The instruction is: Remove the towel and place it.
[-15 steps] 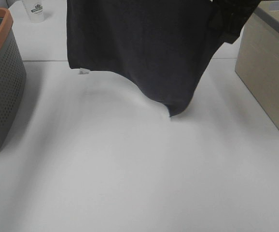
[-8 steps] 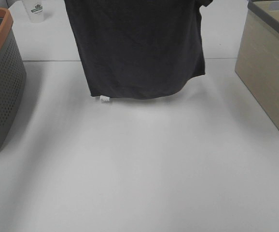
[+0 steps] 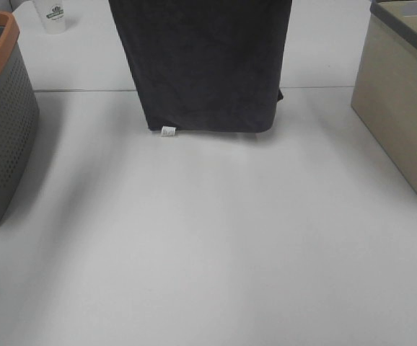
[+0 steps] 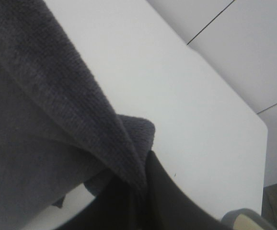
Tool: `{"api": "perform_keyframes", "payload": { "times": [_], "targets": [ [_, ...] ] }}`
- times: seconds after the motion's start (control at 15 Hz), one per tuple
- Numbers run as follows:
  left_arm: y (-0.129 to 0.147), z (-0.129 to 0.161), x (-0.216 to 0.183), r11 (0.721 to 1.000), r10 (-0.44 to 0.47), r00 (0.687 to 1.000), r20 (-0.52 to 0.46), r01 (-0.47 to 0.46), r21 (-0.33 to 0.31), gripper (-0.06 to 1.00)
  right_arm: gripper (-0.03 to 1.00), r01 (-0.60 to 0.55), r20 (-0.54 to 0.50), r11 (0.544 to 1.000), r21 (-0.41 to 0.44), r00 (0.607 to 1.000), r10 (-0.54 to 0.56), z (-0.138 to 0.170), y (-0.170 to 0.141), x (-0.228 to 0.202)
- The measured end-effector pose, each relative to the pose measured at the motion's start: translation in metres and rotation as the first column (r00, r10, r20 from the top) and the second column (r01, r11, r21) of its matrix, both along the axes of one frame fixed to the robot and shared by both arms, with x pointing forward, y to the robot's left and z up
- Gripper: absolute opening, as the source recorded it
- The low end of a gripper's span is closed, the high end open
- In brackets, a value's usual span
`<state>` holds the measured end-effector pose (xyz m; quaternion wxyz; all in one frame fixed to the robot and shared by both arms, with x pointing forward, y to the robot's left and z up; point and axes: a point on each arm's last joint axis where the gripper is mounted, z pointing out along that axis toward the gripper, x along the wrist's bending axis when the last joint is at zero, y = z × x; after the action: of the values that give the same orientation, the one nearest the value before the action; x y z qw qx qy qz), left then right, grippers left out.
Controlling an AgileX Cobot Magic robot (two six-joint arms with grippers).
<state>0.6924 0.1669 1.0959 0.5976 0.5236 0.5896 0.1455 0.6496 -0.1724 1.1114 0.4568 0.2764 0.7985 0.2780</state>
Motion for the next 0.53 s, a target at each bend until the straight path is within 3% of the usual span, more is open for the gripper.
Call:
{"api": "perform_keyframes", "payload": {
  "times": [0.13, 0.33, 0.4, 0.53],
  "targets": [
    [0.003, 0.014, 0.032, 1.000, 0.015, 0.995, 0.094, -0.014, -0.008, 0.00, 0.02, 0.011, 0.146, 0.991, 0.134, 0.989, -0.030, 0.002, -0.017, 0.023],
    [0.011, 0.013, 0.058, 0.999, 0.031, 0.990, 0.140, -0.028, -0.024, 0.00, 0.02, -0.002, 0.250, 0.981, 0.192, 0.967, -0.047, -0.002, -0.022, 0.050],
    [0.013, 0.012, 0.065, 1.000, 0.030, 0.986, 0.163, -0.029, -0.012, 0.00, 0.02, -0.012, 0.278, 0.979, 0.203, 0.959, -0.047, -0.002, -0.020, 0.059],
    [0.013, 0.006, 0.071, 0.997, 0.006, 0.979, 0.206, -0.023, 0.079, 0.00, 0.02, 0.010, 0.246, 0.962, 0.273, 0.966, -0.080, -0.008, -0.019, 0.065]
  ]
}}
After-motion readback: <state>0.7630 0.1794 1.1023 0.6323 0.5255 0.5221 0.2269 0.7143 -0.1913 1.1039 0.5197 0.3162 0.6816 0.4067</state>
